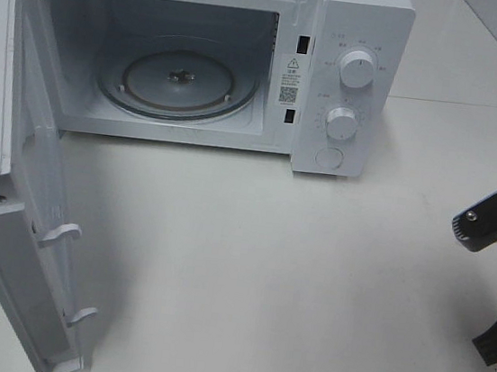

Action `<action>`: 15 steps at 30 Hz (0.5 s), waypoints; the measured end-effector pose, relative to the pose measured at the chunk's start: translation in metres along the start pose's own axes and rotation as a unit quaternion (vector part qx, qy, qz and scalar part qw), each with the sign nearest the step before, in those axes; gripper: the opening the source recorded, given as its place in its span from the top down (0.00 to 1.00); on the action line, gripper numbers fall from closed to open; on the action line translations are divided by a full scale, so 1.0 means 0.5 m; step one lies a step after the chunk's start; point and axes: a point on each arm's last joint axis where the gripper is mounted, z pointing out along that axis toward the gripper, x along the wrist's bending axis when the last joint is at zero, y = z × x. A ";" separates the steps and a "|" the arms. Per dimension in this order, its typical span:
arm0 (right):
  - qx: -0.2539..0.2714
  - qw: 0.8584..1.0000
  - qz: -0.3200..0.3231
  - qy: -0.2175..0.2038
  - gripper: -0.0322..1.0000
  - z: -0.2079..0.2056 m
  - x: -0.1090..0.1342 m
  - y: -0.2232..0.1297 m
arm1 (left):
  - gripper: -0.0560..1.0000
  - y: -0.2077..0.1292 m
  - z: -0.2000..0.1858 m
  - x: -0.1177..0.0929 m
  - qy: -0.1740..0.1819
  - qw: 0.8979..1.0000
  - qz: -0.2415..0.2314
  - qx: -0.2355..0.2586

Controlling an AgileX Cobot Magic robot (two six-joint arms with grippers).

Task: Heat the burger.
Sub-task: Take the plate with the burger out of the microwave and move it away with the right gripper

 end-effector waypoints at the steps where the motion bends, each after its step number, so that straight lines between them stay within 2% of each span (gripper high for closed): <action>1: 0.000 1.000 0.000 0.000 0.88 0.000 0.000 0.000 | 0.01 0.000 0.000 0.000 0.000 1.000 0.000 0.000; 9: -0.003 1.000 0.029 -0.006 0.88 0.030 0.031 0.017 | 0.01 0.000 0.000 0.000 0.000 1.000 0.000 0.000; 15: 0.017 0.998 0.062 0.020 0.88 0.069 0.040 0.025 | 0.01 0.000 0.000 0.000 0.000 1.000 0.000 0.000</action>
